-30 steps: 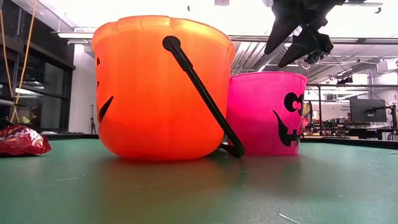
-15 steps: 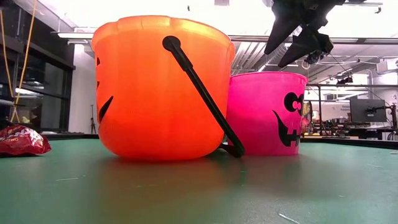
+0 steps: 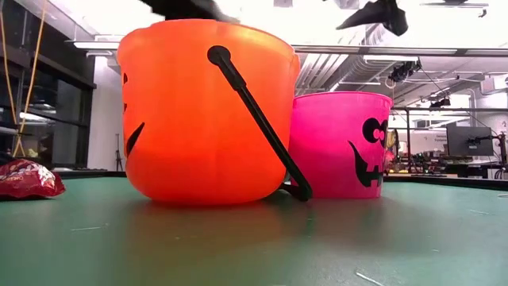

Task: Sort candy by brand, put in halloween buckets
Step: Put the green gummy into the pink bucket, then put the orange gummy into pink bucket

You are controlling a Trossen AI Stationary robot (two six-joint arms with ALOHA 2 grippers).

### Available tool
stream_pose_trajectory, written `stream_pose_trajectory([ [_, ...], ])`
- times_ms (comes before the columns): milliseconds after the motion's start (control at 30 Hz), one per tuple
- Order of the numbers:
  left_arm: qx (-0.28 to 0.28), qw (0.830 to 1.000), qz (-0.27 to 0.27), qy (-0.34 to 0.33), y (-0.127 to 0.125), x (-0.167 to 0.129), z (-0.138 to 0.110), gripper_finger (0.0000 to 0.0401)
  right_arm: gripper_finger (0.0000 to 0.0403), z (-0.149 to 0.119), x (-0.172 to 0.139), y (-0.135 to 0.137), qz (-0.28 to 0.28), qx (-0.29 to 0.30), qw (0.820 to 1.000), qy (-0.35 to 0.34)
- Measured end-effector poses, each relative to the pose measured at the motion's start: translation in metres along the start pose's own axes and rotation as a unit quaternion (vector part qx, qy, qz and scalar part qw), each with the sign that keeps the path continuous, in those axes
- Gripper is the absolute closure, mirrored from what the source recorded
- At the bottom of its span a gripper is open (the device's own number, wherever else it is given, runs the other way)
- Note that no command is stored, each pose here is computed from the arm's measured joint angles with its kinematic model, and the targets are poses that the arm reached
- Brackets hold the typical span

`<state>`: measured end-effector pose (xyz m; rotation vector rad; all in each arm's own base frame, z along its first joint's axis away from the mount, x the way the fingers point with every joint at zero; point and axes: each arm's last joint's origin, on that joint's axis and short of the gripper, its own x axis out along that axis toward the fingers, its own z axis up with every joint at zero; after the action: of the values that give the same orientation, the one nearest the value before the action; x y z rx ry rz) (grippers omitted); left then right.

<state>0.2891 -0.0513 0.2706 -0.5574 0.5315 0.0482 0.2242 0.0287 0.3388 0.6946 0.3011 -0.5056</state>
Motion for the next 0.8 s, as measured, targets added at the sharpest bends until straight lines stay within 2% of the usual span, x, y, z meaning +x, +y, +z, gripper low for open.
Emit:
stream_pose_trajectory([
  [167,0.07,0.996,-0.022,-0.049,0.006,0.042,0.028,0.0401,0.016,0.0,0.0,-0.001,-0.012,-0.009,1.0,-0.012],
  [433,0.147,0.988,0.014,-0.038,0.022,0.095,0.036,0.039,0.016,0.0,0.002,-0.001,-0.02,-0.008,1.0,-0.017],
  [533,0.157,0.987,0.015,-0.034,0.022,0.101,0.039,0.0357,0.016,0.0,0.002,-0.001,-0.022,-0.007,1.0,-0.019],
  [667,0.172,0.985,0.025,-0.021,0.022,0.101,0.043,0.0289,0.016,0.0,0.002,-0.001,-0.023,-0.007,0.999,-0.021],
  [800,0.158,0.986,0.042,0.021,0.021,0.087,0.044,0.0224,0.016,0.0,0.002,-0.001,-0.022,-0.01,1.0,-0.019],
])
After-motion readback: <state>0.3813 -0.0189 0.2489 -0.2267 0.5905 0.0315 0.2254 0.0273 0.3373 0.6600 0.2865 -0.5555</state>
